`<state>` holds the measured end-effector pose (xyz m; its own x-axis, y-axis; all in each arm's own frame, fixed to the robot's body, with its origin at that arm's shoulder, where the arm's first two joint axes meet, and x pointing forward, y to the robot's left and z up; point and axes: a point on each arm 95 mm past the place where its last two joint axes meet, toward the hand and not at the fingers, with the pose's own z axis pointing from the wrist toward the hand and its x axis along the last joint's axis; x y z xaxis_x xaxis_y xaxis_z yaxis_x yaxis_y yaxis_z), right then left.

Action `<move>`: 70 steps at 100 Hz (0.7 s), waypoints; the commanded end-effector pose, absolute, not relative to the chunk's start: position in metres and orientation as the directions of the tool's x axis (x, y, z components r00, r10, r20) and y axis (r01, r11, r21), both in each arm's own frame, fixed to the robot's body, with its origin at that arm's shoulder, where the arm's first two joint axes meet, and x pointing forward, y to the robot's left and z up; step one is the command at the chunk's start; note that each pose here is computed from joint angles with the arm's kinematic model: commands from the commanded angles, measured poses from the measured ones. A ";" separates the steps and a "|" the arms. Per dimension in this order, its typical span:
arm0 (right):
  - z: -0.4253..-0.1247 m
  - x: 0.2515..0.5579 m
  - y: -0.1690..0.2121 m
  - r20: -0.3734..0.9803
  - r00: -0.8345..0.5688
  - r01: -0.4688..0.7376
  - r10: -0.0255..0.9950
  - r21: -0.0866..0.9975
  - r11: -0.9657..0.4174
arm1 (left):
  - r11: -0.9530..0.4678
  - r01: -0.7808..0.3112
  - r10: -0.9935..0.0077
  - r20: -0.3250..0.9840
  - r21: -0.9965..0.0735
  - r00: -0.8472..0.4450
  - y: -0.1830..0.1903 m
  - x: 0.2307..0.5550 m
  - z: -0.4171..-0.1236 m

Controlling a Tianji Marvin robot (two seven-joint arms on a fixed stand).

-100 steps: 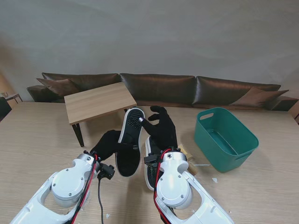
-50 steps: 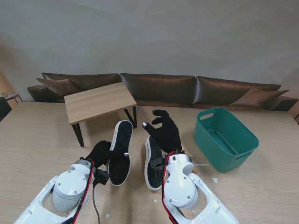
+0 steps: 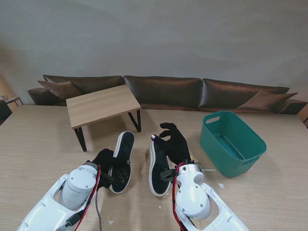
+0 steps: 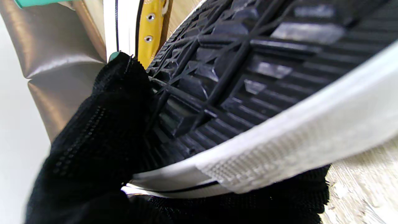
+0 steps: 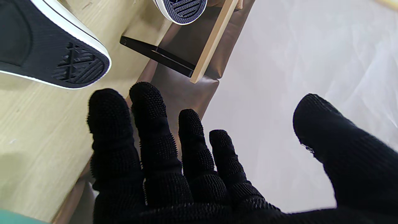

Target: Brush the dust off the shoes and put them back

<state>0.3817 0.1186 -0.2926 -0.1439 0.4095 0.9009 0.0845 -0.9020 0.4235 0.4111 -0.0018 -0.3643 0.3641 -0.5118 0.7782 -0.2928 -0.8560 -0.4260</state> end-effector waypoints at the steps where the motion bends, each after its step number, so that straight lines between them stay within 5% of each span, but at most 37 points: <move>1: -0.300 0.379 0.119 0.904 -0.130 0.109 0.408 0.422 -0.900 | -0.863 -0.308 -0.497 0.787 -0.402 0.365 -0.008 0.417 -0.360; 70: -0.306 0.381 0.114 0.914 -0.104 0.115 0.392 0.402 -0.908 | -0.817 -0.383 -0.573 0.685 -0.431 0.450 -0.009 0.442 -0.371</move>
